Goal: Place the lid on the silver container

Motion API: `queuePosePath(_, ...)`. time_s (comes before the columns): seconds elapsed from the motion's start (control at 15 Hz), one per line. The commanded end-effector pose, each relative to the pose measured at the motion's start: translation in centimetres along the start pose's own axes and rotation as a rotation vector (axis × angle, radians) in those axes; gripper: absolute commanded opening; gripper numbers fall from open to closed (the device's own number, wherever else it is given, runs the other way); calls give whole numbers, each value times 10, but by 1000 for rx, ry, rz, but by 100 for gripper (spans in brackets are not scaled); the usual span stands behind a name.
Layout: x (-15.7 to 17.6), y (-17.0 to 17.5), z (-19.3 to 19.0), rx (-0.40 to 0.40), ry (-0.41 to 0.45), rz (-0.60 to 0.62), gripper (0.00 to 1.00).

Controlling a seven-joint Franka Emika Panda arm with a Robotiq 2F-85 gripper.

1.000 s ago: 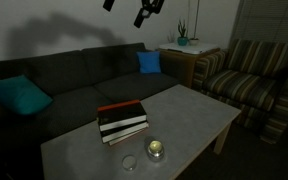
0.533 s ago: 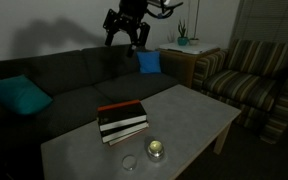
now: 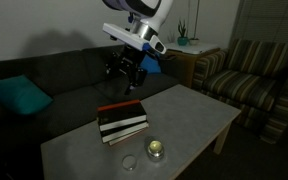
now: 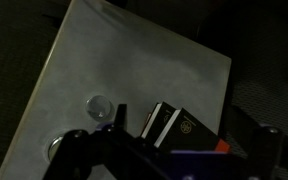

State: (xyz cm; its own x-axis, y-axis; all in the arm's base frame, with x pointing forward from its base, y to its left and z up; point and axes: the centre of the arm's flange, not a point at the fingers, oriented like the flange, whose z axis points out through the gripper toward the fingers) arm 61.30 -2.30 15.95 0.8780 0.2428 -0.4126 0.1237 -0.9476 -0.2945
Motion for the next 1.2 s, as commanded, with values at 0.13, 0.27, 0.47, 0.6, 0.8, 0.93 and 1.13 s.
queuePosePath(0.13,0,-6,-6,-3,10,-5,100)
queuePosePath(0.27,0,-7,-8,-4,12,-7,100)
queuePosePath(0.47,0,-7,-8,-3,12,-6,100)
queuePosePath(0.6,1,-8,-5,-10,12,1,100)
queuePosePath(0.8,3,-13,8,-50,35,35,100)
queuePosePath(0.93,8,-20,23,-109,64,76,100)
queuePosePath(1.13,23,-28,57,-235,122,117,100)
